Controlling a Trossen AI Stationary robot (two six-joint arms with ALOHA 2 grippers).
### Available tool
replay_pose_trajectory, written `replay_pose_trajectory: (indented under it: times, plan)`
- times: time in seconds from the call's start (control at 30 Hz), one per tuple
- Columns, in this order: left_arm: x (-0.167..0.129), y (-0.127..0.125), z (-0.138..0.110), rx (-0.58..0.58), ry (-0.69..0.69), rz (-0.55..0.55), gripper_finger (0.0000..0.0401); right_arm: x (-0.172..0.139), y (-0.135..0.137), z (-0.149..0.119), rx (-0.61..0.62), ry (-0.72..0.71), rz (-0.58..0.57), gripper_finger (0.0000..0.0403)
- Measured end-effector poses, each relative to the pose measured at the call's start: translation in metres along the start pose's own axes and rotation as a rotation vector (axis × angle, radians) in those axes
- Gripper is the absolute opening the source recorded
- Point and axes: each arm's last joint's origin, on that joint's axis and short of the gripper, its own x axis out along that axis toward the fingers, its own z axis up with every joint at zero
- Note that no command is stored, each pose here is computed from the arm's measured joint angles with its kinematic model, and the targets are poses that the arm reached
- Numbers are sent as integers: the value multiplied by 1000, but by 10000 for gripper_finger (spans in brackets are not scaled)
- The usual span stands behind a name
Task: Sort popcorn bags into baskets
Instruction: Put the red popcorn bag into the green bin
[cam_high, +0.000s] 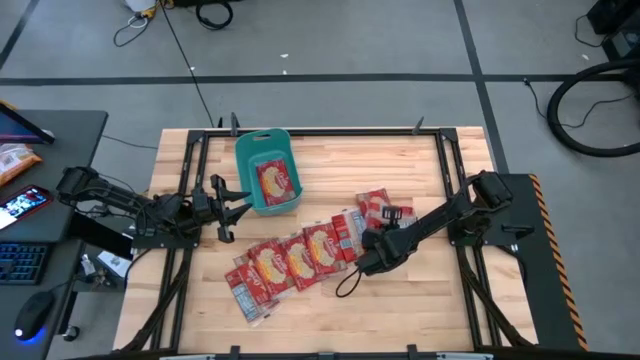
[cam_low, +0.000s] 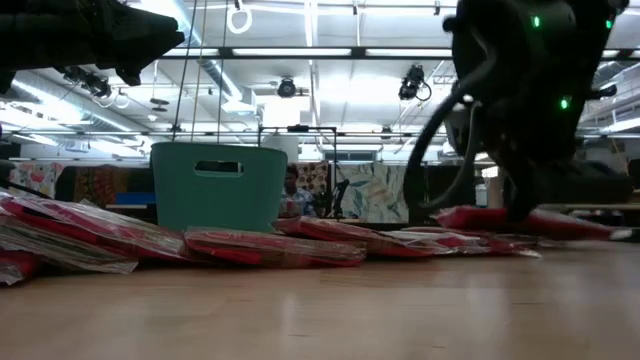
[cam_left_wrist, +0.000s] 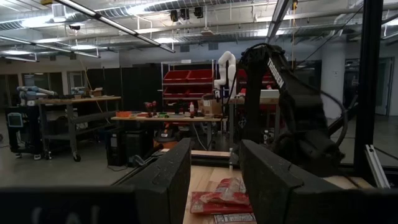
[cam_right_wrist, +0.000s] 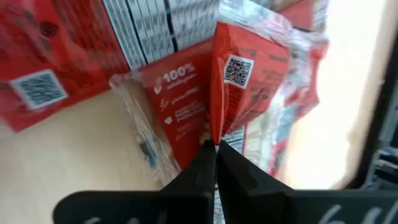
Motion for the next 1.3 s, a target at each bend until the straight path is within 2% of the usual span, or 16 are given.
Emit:
replay_pose_trajectory:
  times: [0.2,0.43,0.57,0.93,1.1,1.3]
  plan:
    - [0,0,0,-1,0,0,144,-27,-12,15,-11,-40,-57,7]
    - [0,0,0,-8,0,0,144,-54,-23,37,-60,-184,-137,3]
    - [0,0,0,-8,0,1,144,-64,-37,51,-99,-246,-221,2]
    - [0,0,0,-36,-1,0,144,-46,-92,117,-288,-428,-313,3]
    - [0,0,0,-56,-1,0,144,-34,-124,137,-440,-471,-374,3]
    - [0,0,0,-57,-2,0,144,-24,-151,152,-757,-586,-392,4]
